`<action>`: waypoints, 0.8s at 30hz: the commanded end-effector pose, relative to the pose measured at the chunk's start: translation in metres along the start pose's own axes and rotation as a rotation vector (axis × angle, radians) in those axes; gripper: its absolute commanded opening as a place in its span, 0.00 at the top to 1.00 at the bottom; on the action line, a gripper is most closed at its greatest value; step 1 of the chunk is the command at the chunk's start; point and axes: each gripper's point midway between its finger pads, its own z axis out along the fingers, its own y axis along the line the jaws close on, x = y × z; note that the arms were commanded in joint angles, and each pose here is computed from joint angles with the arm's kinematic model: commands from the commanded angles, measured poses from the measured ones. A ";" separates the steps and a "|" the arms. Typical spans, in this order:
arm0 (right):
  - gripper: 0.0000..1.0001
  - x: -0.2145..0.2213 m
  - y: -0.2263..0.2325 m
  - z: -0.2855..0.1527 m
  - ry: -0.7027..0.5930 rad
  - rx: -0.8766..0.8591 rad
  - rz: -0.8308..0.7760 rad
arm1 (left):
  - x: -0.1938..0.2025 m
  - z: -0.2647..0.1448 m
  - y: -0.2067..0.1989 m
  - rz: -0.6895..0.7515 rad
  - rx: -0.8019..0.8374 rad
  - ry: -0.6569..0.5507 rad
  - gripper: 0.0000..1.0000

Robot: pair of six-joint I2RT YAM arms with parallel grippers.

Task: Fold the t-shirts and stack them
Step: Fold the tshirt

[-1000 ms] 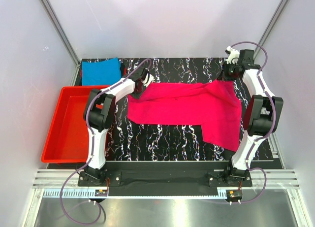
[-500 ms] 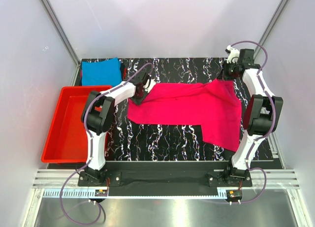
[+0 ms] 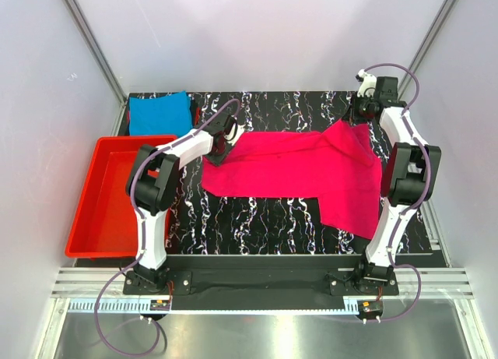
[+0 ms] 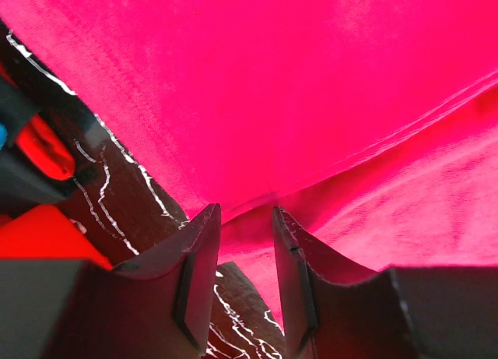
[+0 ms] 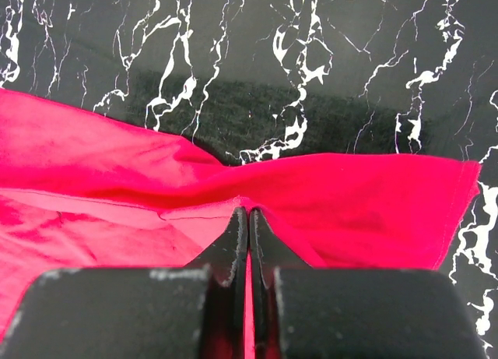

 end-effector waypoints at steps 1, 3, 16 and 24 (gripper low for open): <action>1.00 -0.026 0.001 0.003 -0.073 0.007 -0.025 | -0.014 -0.013 0.018 -0.013 -0.073 -0.046 0.61; 1.00 -0.025 0.000 0.005 -0.071 0.005 -0.023 | -0.017 -0.015 0.024 -0.014 -0.088 -0.053 0.61; 1.00 -0.024 -0.007 0.016 -0.055 0.014 -0.018 | -0.035 -0.018 0.013 0.024 -0.010 -0.116 0.59; 1.00 -0.025 -0.010 0.019 -0.057 0.025 -0.012 | -0.038 -0.013 0.011 0.049 0.002 -0.113 0.59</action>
